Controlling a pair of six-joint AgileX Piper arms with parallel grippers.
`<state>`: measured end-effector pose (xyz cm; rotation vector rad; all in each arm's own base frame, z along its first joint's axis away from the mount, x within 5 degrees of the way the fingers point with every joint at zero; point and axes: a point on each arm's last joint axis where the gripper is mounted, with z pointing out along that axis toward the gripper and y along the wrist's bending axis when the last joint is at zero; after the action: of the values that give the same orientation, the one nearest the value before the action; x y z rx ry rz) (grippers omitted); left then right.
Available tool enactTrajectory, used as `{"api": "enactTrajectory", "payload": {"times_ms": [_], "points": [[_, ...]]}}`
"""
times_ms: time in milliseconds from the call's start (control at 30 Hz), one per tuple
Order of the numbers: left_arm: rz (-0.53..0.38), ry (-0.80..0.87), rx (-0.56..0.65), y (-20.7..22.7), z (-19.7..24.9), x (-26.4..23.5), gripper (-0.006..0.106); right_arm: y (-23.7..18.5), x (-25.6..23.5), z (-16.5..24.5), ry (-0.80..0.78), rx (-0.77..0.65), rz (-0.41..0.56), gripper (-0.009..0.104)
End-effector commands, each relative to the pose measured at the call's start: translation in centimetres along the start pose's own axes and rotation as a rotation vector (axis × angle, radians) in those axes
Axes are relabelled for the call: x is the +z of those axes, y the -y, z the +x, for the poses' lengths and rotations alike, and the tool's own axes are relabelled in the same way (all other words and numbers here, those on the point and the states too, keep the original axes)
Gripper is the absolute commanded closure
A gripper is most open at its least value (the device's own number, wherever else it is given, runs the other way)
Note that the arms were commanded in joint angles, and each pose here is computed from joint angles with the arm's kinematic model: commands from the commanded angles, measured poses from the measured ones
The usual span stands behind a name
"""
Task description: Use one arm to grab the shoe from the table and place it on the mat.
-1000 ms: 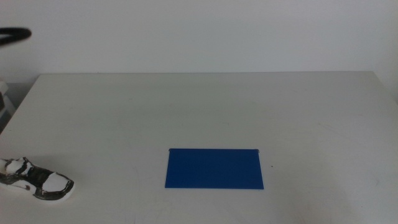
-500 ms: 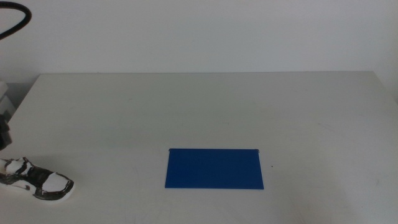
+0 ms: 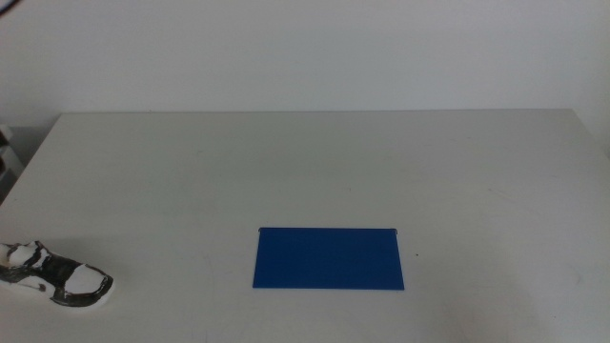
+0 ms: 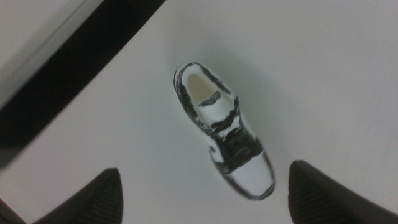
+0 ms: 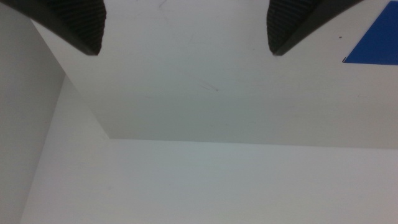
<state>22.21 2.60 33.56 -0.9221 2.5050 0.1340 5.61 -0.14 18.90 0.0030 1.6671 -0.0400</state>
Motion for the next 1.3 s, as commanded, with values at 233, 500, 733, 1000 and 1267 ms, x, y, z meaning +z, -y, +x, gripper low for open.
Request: {"api": "enactTrajectory", "payload": {"times_ms": [233,500,733,1000,1267], "points": [[-0.052,0.061,-0.315,0.9,-2.1,0.8,0.013,0.1,-0.3,-1.1,0.109,-0.021,0.012,0.029],[-0.110,-0.005,-0.328,2.6,-2.6,5.1,0.013,0.1,-0.3,-1.1,0.109,-0.021,0.012,0.029],[-0.156,-0.084,-0.303,3.6,-2.3,8.2,0.013,0.1,-0.3,-1.1,0.109,-0.021,0.012,0.029],[-0.189,-0.105,-0.306,3.7,-2.2,9.0,0.013,0.1,-0.3,-1.1,0.109,-0.021,0.012,0.029],[-0.198,-0.105,-0.327,3.8,-2.2,9.5,0.013,0.1,-0.3,-1.1,0.109,-0.021,0.012,0.029]]}}
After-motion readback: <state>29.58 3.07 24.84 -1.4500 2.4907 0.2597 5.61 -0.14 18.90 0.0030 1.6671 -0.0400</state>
